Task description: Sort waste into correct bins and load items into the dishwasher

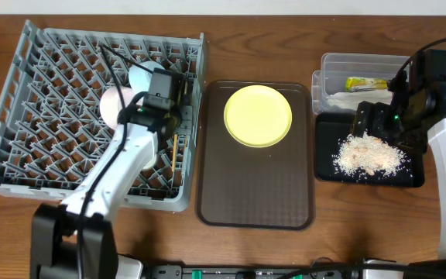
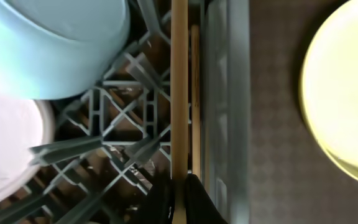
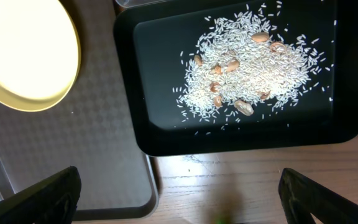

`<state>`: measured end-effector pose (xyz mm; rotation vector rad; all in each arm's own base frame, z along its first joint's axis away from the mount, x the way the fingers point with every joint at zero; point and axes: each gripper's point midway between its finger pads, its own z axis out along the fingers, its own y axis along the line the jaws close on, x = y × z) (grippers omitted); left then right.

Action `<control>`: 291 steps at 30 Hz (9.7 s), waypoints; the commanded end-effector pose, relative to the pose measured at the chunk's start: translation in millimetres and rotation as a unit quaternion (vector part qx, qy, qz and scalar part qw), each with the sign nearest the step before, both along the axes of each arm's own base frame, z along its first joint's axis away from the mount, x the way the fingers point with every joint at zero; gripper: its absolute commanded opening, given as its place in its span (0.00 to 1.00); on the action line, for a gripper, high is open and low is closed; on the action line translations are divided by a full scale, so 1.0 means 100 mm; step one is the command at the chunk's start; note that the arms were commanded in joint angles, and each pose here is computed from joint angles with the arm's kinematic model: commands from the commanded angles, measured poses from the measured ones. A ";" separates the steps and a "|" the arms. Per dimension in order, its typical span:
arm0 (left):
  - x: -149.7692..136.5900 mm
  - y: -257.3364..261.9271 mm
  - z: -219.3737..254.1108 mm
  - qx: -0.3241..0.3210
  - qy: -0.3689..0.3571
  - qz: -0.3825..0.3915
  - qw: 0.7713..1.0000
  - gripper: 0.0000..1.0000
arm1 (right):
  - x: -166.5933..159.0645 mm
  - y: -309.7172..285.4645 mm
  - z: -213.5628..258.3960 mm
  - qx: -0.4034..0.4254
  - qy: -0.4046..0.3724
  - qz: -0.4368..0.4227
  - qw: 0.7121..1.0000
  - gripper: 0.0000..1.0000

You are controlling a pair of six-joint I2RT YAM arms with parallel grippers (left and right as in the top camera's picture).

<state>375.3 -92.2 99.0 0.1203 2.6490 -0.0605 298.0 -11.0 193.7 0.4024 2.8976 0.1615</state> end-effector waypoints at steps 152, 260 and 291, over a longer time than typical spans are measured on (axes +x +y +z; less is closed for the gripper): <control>0.05 -1.27 1.66 -0.170 -0.071 -0.139 0.973 0.07 | 0.02 -0.02 0.01 -0.006 -0.007 0.009 1.000 0.99; -0.79 0.77 1.04 0.002 0.172 0.149 0.974 0.79 | 0.33 0.16 0.06 -0.024 -0.074 0.056 0.995 0.99; -1.73 0.83 1.11 -0.068 -0.177 0.119 0.975 0.94 | -0.68 0.13 0.06 -0.061 -0.287 0.037 0.955 0.99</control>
